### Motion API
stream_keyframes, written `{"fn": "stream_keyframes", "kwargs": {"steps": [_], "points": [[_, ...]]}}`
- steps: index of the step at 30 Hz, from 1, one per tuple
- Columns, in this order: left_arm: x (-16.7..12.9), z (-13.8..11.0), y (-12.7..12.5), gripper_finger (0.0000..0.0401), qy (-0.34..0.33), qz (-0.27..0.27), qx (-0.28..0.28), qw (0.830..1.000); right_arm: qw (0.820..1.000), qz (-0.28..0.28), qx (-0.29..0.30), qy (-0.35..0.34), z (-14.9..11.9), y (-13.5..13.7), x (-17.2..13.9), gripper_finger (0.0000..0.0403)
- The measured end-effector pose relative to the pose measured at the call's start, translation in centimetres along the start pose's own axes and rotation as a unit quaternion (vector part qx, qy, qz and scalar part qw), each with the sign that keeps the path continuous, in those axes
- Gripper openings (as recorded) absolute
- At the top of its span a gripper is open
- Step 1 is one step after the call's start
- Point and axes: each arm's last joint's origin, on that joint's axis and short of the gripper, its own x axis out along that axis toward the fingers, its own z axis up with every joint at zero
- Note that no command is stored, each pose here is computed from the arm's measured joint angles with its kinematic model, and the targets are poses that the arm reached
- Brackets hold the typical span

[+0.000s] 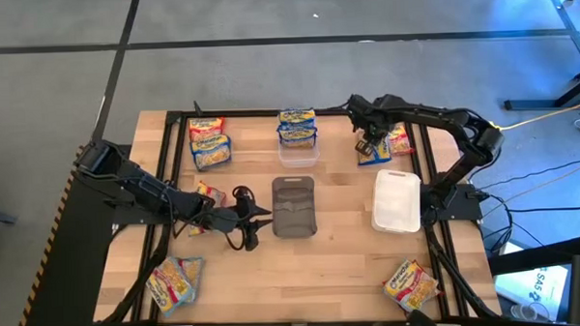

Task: Sort Maruchan noodles
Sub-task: Put the blue noodle pack into the transparent bin

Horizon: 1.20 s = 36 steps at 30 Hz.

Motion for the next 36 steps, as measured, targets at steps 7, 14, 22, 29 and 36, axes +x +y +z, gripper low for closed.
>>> {"fn": "stream_keyframes", "kwargs": {"steps": [7,14,22,29,36], "points": [[0.0,0.0,0.0,0.0108,0.0,0.0,0.0,1.0,0.999,0.046,0.005,-0.019,-0.4,0.7,1.7,0.0006],[0.0,0.0,0.0,0.0108,-0.001,0.001,-0.01,1.0,0.997,0.07,0.0,-0.035,-0.7,1.3,2.7,0.002],[0.0,0.0,0.0,0.0108,-0.001,0.001,-0.01,1.0,0.986,0.11,-0.104,-0.068,-0.7,5.4,1.7,0.001],[-0.2,-0.2,-0.4,0.0108,0.004,-0.013,-0.008,1.0,0.969,0.15,-0.178,-0.089,-1.5,10.1,0.2,0.001],[-1.2,-0.9,-2.1,0.0108,0.013,-0.052,-0.035,0.998,0.948,0.168,-0.25,-0.098,-3.8,15.1,-1.5,0.001]]}}
